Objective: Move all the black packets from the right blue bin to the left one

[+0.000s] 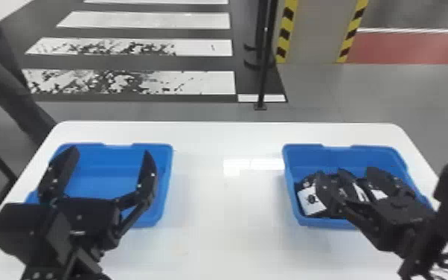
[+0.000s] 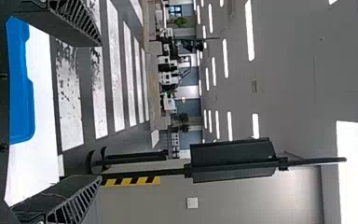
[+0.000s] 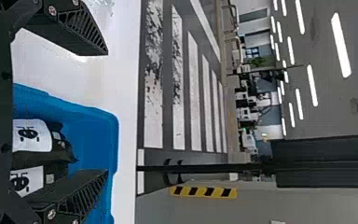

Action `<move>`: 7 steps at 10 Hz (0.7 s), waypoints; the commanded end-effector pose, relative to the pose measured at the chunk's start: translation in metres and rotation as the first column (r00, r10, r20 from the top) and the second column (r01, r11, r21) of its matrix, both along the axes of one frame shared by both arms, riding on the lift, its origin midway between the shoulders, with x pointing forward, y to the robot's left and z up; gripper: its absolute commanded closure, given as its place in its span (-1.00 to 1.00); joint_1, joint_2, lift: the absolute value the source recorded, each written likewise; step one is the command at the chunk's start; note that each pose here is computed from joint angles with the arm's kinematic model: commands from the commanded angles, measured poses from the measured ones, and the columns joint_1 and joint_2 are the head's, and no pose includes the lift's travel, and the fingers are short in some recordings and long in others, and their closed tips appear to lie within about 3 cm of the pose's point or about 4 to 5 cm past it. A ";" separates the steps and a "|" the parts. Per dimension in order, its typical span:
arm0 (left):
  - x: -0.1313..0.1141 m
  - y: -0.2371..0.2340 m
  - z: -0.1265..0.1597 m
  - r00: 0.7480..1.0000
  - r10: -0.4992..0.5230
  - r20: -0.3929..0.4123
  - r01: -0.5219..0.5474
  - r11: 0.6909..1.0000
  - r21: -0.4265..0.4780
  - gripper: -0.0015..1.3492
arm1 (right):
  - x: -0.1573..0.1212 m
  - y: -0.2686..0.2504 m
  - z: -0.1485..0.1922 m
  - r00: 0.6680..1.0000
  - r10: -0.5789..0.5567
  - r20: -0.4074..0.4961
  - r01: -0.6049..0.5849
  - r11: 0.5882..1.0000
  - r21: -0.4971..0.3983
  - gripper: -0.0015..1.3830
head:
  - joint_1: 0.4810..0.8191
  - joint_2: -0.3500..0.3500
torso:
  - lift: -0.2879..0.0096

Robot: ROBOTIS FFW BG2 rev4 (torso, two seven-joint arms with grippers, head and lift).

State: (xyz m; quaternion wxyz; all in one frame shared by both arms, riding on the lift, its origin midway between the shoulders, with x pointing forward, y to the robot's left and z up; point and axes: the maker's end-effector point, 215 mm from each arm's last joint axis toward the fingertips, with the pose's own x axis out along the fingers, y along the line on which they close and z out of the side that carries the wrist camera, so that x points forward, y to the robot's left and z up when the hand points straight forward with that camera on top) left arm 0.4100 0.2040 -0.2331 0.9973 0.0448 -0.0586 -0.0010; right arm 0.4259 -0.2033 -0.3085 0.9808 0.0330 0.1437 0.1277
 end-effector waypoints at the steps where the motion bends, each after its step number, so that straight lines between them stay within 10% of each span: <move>1: 0.000 -0.002 0.000 1.000 -0.004 -0.001 0.004 1.000 0.000 -1.00 | 0.020 -0.005 -0.017 0.996 0.012 -0.092 -0.017 0.998 -0.054 -0.83 | 0.27 0.00 | -0.01; 7: 0.001 -0.002 0.003 1.000 -0.005 0.009 0.005 1.000 0.001 -1.00 | 0.046 -0.038 -0.114 0.887 -0.048 -0.459 -0.021 0.989 -0.145 -0.82 | 0.27 -0.17 | -0.01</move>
